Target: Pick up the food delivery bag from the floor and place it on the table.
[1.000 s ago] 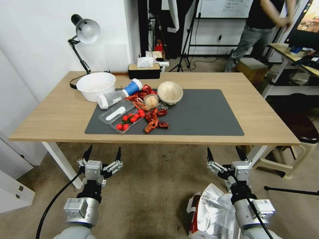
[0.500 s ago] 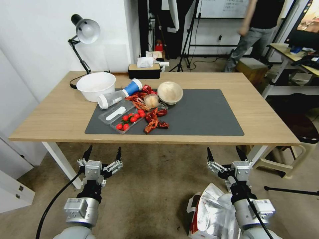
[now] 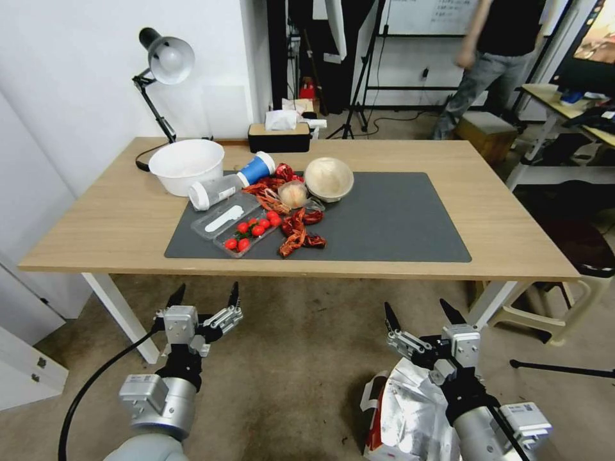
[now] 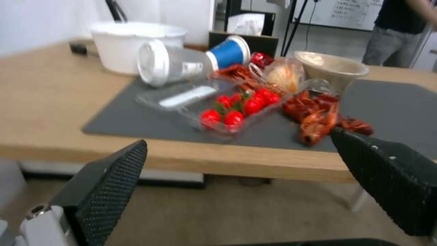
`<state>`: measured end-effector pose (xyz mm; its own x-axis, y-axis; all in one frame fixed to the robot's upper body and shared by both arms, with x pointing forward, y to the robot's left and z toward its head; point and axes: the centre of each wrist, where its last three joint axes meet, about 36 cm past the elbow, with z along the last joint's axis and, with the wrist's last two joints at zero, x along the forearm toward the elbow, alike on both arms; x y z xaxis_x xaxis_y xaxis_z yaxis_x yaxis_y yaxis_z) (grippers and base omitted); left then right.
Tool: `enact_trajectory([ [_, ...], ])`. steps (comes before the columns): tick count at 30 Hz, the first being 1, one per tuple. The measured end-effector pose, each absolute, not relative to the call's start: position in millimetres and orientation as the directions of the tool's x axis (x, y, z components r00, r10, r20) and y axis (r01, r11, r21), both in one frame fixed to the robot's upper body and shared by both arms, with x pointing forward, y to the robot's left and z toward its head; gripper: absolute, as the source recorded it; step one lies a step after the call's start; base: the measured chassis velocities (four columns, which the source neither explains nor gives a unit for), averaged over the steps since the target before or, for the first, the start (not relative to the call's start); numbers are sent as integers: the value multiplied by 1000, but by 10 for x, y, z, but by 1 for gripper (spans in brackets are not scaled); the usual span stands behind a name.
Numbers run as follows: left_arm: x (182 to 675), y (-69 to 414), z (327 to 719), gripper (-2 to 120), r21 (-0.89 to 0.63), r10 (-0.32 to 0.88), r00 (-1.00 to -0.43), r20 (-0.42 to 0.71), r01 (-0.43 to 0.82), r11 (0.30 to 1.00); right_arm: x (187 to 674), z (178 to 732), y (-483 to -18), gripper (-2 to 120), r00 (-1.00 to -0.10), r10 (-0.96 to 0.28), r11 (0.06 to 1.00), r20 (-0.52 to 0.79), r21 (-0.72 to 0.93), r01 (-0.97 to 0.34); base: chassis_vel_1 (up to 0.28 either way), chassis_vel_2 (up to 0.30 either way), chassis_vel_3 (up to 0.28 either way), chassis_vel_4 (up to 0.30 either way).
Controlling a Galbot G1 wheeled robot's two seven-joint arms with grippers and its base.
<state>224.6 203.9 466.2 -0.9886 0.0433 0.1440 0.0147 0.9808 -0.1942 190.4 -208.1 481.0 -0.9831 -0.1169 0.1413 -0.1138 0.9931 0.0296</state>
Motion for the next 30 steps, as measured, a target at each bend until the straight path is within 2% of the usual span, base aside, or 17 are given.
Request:
enact_trajectory([
  [6,2211,1984,4724,100,-268,22,-981,190,-31,963,1904,4809,-2082,100,-986,-108,994,130,14,-107,0,0,0,0],
  [30,2199,1988,4752,100,-264,1,-976,217,-57,963,1898,4794,-2067,100,-987,-104,995,123,18,-103,0,0,0,0],
])
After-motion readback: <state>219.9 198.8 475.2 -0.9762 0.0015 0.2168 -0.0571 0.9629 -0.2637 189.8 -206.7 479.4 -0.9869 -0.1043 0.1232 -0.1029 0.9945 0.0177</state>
